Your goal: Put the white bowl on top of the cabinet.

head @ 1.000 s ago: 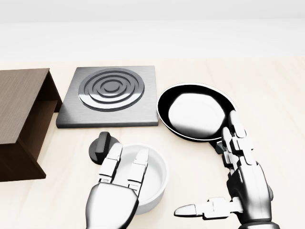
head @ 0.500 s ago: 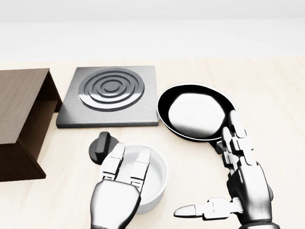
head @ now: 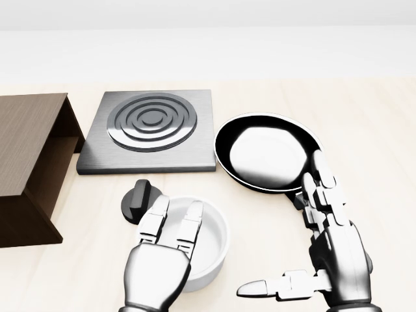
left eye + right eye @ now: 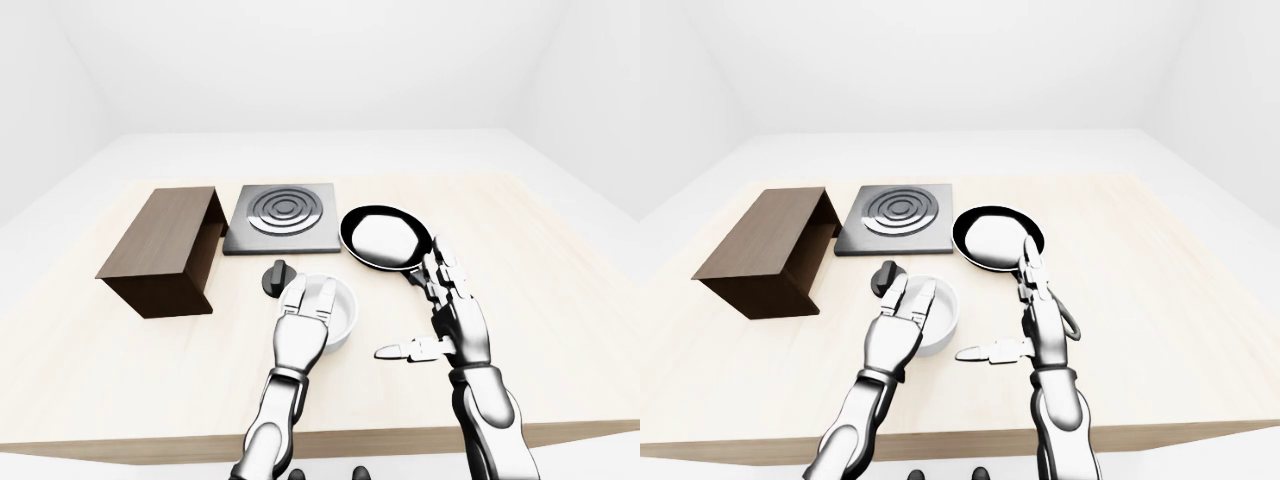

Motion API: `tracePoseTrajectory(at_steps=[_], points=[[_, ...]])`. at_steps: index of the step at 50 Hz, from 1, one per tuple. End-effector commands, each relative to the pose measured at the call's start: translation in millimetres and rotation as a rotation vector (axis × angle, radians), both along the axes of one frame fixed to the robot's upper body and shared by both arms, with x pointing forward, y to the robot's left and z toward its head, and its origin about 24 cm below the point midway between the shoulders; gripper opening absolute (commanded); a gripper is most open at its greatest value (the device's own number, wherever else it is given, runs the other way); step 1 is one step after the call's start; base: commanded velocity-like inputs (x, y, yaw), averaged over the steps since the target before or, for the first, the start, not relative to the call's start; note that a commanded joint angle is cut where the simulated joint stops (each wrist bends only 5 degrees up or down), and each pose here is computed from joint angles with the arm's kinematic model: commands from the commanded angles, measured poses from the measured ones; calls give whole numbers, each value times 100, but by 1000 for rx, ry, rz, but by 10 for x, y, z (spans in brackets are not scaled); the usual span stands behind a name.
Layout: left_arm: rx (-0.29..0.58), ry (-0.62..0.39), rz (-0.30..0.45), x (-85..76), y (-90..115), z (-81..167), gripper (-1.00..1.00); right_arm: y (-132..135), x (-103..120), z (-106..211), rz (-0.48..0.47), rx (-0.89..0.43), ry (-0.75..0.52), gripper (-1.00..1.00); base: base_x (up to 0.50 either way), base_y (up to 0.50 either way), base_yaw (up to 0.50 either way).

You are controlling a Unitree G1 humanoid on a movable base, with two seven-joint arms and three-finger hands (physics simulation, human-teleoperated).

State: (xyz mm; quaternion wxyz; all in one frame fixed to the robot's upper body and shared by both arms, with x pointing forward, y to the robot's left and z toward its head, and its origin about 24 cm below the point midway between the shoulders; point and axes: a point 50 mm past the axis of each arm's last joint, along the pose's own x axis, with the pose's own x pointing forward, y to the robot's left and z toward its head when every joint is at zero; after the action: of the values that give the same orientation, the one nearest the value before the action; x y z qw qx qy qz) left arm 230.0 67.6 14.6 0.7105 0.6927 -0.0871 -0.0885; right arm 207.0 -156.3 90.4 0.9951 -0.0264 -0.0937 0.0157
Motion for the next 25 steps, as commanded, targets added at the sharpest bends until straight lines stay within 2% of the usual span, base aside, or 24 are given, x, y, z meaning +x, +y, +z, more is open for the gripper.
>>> tracePoseTrajectory(at_steps=[1,3,4,6,7,25], points=[[-1,3,1,0,-1,-6,100,3,4,-2,1,0,0,100,0,0,0],[3,6,0,-1,0,-14,100,4,4,-3,1,0,0,100,0,0,0],[2,5,1,2,2,-11,55,5,3,-4,2,0,0,100,0,0,0],[2,5,1,2,2,-11,55,5,3,-4,2,0,0,100,0,0,0],[13,9,-2,-8,3,-20,-100,5,-3,-4,2,0,0,100,0,0,0],[35,4,-14,-30,-22,9,-100,5,-7,4,5,2,1,100,0,0,0]])
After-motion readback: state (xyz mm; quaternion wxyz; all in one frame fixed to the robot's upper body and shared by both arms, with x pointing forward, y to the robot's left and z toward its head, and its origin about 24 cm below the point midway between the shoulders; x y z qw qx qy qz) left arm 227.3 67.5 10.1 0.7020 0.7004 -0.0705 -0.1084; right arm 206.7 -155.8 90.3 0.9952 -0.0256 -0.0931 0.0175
